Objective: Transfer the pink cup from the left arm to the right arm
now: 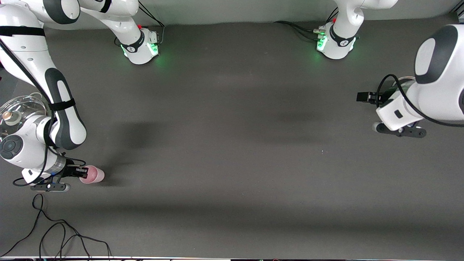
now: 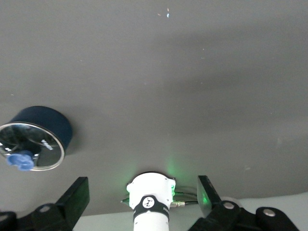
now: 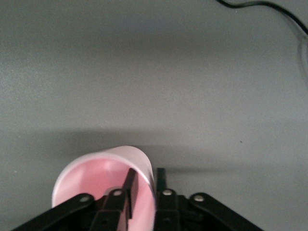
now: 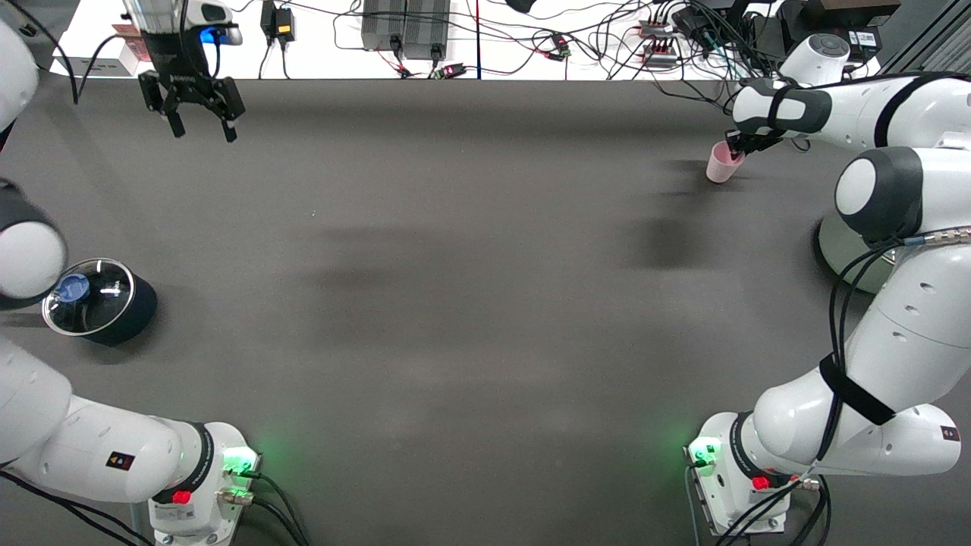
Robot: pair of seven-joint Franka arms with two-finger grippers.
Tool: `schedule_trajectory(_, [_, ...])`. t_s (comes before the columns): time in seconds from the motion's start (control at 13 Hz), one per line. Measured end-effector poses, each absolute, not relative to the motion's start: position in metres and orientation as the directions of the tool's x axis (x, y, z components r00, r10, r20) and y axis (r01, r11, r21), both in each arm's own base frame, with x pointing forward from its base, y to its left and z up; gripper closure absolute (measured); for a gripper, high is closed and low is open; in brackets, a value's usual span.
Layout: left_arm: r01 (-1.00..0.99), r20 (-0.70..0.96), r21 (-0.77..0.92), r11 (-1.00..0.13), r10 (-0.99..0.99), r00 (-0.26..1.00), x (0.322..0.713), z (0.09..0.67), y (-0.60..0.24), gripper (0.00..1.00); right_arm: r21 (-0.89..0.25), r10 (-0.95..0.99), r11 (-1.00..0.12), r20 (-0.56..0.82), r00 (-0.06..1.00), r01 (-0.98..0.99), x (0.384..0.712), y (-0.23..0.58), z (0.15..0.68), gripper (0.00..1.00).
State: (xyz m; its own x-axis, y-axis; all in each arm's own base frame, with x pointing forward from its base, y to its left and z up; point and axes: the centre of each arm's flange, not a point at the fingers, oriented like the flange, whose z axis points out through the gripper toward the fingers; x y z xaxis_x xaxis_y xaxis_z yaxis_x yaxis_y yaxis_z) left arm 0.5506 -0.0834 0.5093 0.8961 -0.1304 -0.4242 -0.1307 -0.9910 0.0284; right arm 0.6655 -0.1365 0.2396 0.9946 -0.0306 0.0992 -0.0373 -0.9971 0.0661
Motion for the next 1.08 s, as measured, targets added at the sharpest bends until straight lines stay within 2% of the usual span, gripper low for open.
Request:
schedule_trajectory(0.31, [-0.153,-0.372,0.000,-0.988,-0.143,0.917,0.515,0.509,-0.114,0.00,0.069,-0.027,-0.997,0.116,0.993,-0.035,0.670,-0.137,0.252,0.26])
schedule_trajectory(0.46, [-0.157,-0.302,-0.045,-0.987,-0.136,0.944,0.513,0.527,-0.110,0.00,0.064,-0.008,-0.998,0.080,0.997,-0.013,0.668,-0.136,0.281,0.03])
schedule_trajectory(0.54, [-0.143,-0.247,-0.052,-0.988,-0.126,0.961,0.518,0.537,-0.103,0.00,0.058,0.004,-0.998,0.054,0.999,0.001,0.665,-0.136,0.303,0.00])
schedule_trajectory(0.77, [-0.100,-0.041,-0.043,-0.994,-0.098,0.994,0.541,0.566,-0.085,0.00,0.033,0.015,-0.999,-0.039,0.999,0.016,0.646,-0.133,0.385,0.00])
schedule_trajectory(1.08, [-0.054,0.028,-0.033,-0.998,-0.054,0.998,0.557,0.585,-0.054,0.00,0.005,0.036,-0.999,-0.115,0.993,0.036,0.624,-0.117,0.496,0.00])
